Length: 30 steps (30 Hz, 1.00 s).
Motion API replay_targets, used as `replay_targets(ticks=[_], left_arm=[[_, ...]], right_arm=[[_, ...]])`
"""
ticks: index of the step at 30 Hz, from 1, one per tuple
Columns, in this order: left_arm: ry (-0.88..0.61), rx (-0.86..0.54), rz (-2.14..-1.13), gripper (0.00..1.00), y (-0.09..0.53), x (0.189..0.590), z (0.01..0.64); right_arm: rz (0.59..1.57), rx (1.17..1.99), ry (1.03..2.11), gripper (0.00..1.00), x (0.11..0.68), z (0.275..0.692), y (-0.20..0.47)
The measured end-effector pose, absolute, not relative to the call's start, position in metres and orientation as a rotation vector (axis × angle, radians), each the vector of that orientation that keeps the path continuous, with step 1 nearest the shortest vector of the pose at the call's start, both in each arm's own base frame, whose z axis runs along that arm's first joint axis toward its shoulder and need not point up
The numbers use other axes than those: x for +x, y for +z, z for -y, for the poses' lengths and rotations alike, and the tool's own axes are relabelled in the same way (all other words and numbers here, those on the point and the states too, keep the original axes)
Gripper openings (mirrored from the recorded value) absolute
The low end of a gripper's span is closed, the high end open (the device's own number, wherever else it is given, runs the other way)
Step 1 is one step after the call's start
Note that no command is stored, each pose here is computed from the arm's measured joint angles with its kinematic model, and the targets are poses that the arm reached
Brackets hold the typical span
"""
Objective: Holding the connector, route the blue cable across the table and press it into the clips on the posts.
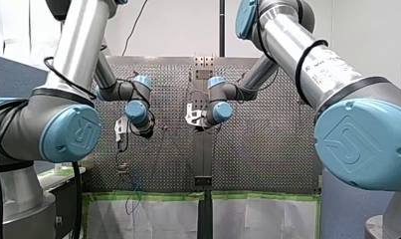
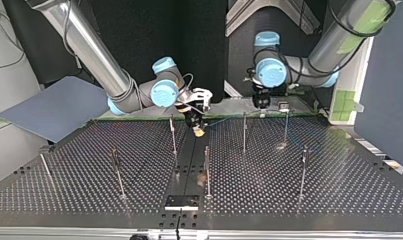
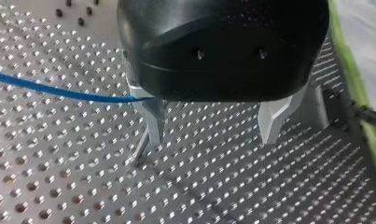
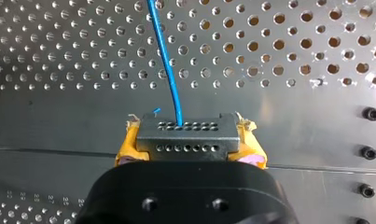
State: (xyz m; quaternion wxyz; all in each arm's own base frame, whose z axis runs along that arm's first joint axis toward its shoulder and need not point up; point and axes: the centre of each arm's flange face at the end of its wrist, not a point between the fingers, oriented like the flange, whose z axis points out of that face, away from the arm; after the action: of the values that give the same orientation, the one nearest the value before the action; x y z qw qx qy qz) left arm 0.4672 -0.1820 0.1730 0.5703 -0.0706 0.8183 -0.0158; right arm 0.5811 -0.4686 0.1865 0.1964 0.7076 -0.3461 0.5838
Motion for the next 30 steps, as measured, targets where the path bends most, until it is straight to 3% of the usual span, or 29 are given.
replay_targets(ticks=[5, 16, 24, 30], left_arm=[[-0.054, -0.139, -1.92, 1.0, 0.175, 0.454, 0.193], [-0.086, -0.162, -1.809, 1.0, 0.2, 0.455, 0.201], [-0.024, -0.195, -1.808, 1.0, 0.199, 0.453, 0.195], [-0.054, -0.144, -1.82, 1.0, 0.199, 0.448, 0.207]], right_arm=[[0.97, 1.982, 1.633, 0.0, 0.58, 0.469, 0.186], [0.967, 1.985, 1.632, 0.0, 0.58, 0.469, 0.186], [0.965, 1.986, 1.631, 0.0, 0.58, 0.469, 0.186], [0.966, 1.984, 1.631, 0.0, 0.58, 0.469, 0.186]])
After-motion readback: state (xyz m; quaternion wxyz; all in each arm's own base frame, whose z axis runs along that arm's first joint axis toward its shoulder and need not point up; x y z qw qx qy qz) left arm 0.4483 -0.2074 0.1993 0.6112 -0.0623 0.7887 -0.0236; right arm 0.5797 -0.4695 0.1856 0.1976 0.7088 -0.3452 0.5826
